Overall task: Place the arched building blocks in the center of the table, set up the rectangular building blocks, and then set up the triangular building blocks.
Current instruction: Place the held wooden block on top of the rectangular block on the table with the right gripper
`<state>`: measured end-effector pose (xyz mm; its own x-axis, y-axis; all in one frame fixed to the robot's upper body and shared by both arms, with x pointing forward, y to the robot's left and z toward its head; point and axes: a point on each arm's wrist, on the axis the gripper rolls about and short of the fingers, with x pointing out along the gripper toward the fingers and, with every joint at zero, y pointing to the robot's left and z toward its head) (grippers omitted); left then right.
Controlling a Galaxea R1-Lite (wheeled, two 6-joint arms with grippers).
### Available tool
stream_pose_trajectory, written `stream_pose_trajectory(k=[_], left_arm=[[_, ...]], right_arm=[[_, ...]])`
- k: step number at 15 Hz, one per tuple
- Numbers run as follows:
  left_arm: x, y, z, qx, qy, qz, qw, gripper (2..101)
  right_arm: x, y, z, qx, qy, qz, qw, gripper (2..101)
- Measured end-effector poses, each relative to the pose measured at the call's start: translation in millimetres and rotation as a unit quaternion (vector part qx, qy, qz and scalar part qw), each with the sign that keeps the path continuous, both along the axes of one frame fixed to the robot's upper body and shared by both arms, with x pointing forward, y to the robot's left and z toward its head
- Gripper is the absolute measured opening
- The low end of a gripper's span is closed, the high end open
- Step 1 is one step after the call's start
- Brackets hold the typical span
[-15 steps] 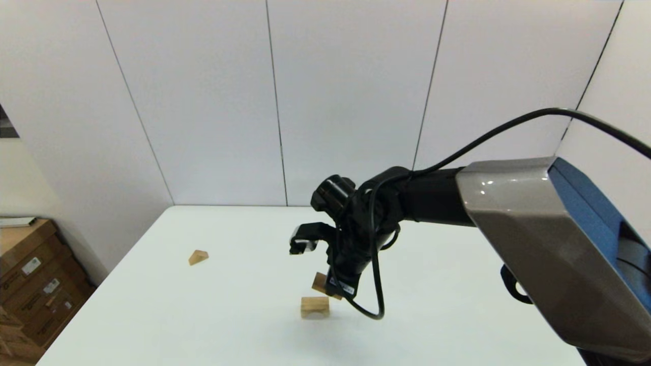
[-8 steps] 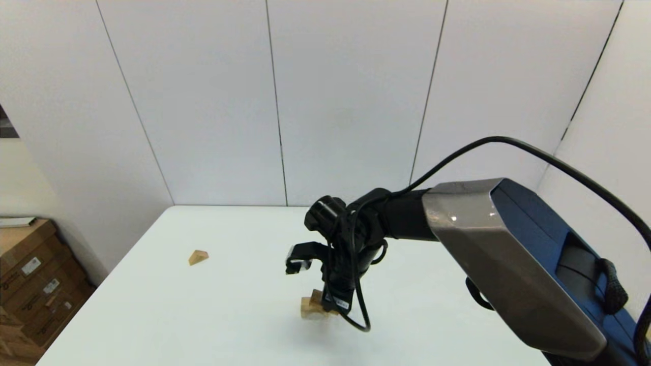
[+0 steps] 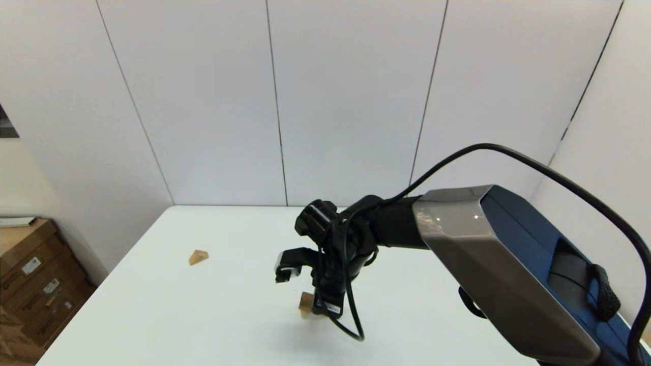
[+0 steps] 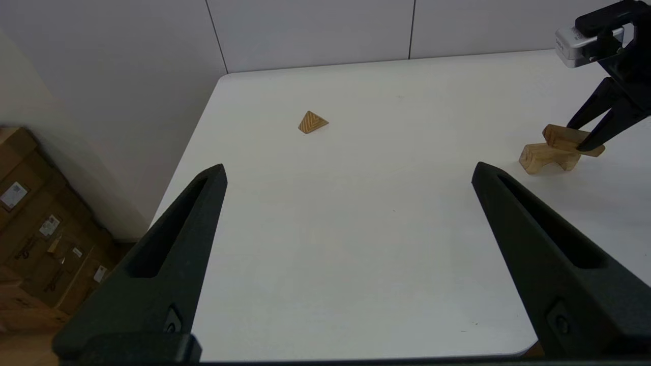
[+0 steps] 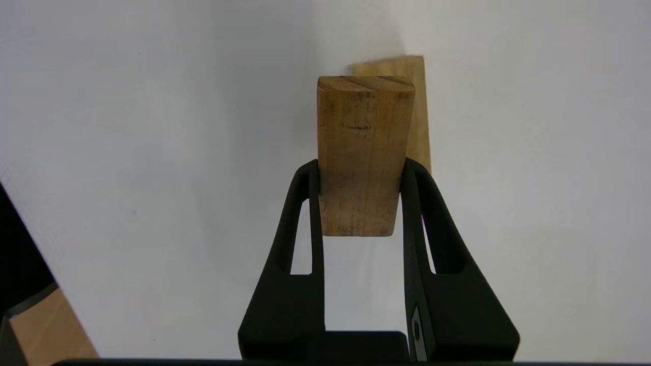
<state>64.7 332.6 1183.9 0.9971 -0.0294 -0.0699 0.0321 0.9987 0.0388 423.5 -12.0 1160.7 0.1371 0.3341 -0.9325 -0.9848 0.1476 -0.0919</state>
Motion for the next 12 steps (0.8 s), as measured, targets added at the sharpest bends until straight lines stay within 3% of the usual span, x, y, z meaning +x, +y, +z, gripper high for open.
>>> stream_pose_trajectory(k=[3,12], left_arm=[[0,0,0,0.000,0.000,0.000,1.000,97.8],[0,0,0,0.000,0.000,0.000,1.000,97.8]], right_arm=[[6,5,-6,0.017,-0.023,0.001,0.9996,24.1],[11,4,-15,0.013,-0.025,-0.003,0.9996,24.1]])
